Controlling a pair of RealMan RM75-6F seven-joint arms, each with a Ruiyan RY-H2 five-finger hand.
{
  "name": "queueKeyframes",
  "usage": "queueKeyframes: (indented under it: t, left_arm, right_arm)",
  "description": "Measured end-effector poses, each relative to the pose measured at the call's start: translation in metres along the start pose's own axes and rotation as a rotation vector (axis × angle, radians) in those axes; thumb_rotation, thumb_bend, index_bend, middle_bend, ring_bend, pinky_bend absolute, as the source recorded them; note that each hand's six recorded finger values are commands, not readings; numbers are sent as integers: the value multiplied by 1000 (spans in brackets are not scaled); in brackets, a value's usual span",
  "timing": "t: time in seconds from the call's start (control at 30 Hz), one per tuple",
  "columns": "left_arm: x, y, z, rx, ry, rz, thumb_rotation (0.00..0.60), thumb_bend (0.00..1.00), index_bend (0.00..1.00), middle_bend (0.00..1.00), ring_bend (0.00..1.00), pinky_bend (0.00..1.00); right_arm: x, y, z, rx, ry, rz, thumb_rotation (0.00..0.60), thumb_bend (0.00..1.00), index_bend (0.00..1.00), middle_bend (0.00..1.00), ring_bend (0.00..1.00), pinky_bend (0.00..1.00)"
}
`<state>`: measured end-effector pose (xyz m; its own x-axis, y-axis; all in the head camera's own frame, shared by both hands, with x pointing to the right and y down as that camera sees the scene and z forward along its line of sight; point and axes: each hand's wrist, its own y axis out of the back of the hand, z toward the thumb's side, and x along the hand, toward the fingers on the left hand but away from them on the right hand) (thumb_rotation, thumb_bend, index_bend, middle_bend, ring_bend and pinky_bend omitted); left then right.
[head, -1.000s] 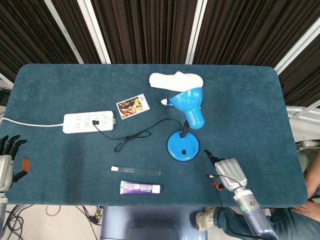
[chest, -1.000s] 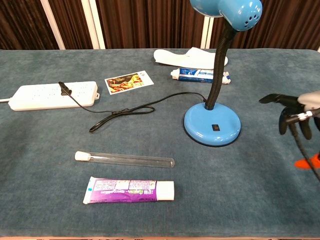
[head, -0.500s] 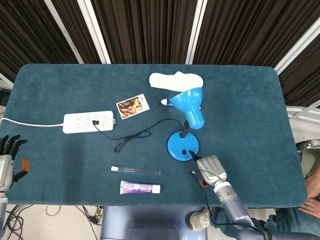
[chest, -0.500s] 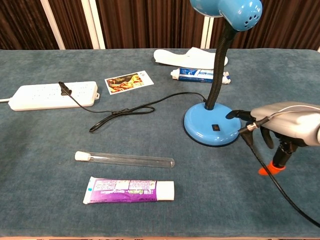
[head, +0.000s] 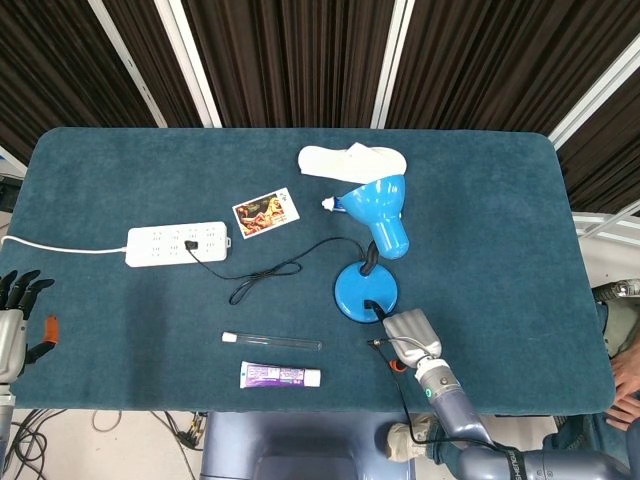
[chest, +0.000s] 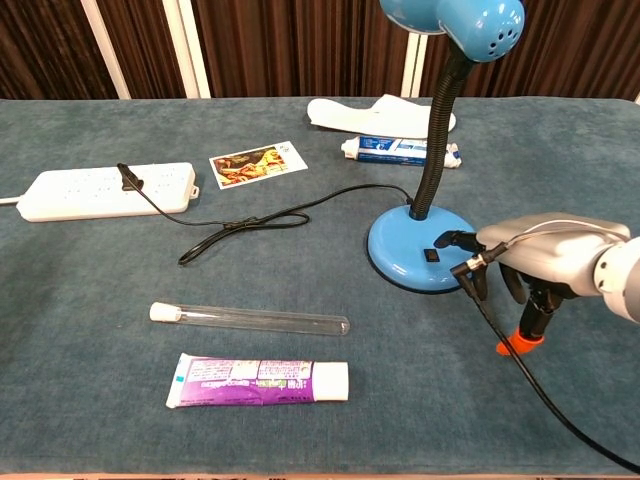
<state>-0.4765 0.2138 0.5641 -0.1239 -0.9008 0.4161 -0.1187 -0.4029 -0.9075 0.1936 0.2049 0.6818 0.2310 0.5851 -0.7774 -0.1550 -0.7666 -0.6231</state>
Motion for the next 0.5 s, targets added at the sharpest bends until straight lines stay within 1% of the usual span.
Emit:
queueKeyframes:
  t: [0.37, 0.5]
  left_arm:
    - [0, 0, 0, 0, 0, 0, 600, 532, 216, 102, 10, 0]
    - [0, 0, 0, -1, -1, 0, 600, 532, 216, 102, 10, 0]
  right_arm:
    - [-5, -6, 4, 21, -3, 27, 600, 189, 24, 417, 545, 921]
    - [-3, -8, 5, 34, 1, 37, 600, 189, 51, 417, 545, 934]
